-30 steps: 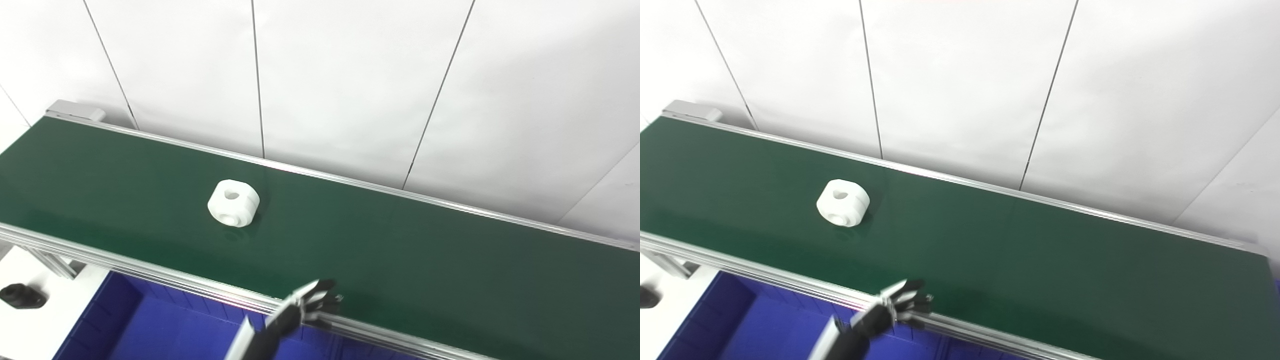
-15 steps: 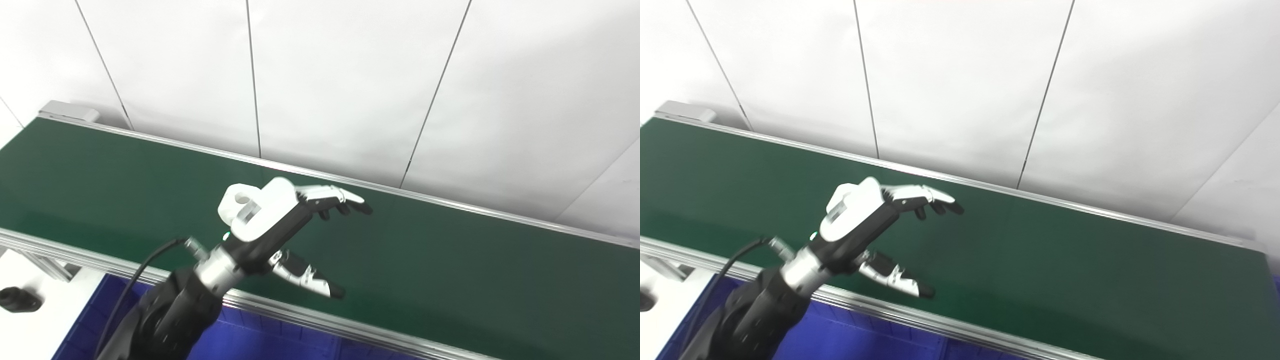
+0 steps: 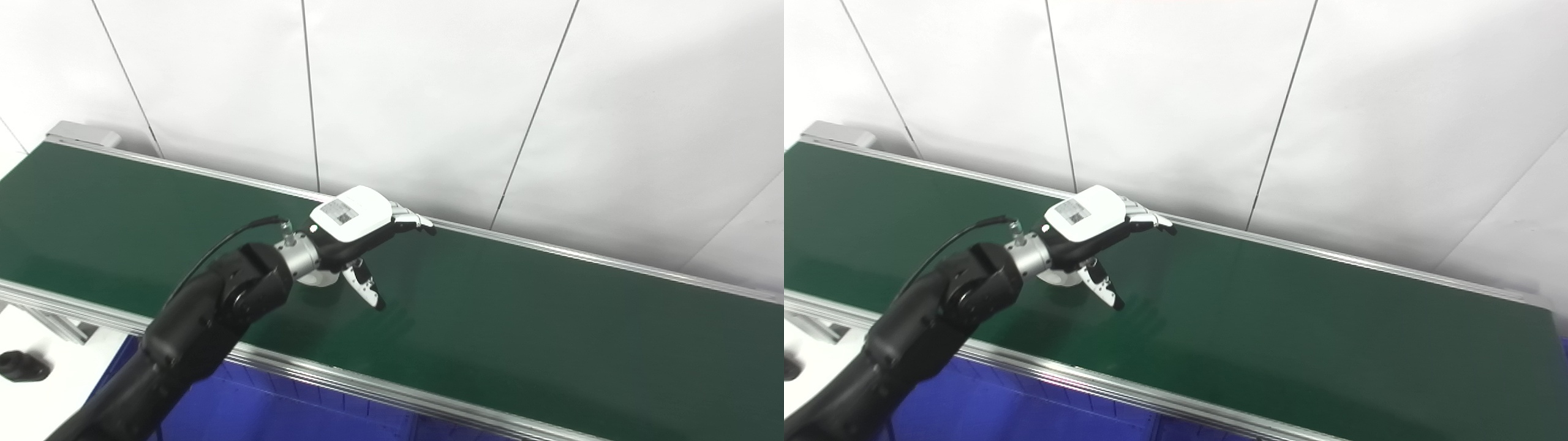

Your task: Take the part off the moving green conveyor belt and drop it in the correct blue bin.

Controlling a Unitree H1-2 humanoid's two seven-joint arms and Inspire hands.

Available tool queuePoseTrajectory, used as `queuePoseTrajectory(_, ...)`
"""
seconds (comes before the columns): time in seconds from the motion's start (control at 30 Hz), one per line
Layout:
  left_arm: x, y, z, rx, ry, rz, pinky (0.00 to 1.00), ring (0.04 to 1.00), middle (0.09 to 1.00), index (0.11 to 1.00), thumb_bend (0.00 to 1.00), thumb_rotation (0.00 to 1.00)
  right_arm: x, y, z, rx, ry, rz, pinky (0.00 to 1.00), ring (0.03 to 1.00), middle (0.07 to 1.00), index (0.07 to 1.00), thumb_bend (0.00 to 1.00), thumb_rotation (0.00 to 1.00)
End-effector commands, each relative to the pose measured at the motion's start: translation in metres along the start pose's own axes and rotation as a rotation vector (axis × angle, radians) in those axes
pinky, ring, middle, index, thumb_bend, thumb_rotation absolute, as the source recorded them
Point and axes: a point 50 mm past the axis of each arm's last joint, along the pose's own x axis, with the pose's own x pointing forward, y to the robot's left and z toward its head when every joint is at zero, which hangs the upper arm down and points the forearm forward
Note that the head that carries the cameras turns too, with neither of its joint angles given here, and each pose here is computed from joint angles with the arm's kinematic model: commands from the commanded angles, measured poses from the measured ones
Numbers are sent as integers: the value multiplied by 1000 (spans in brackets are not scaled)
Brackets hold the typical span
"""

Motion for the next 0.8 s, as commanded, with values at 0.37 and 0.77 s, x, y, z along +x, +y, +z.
queuePoseTrajectory(0.37,26,-8,-29,93,64,-92,803,809,813,806,1000,205,-5,4,10,14,-39,4,1000,1000,1000,1000,779,1000)
queuePoseTrajectory(0.77,21,-8,-34,133,103,-240,770,792,793,776,1000,210,-8,5,12,24,-42,7,1000,1000,1000,1000,772,1000)
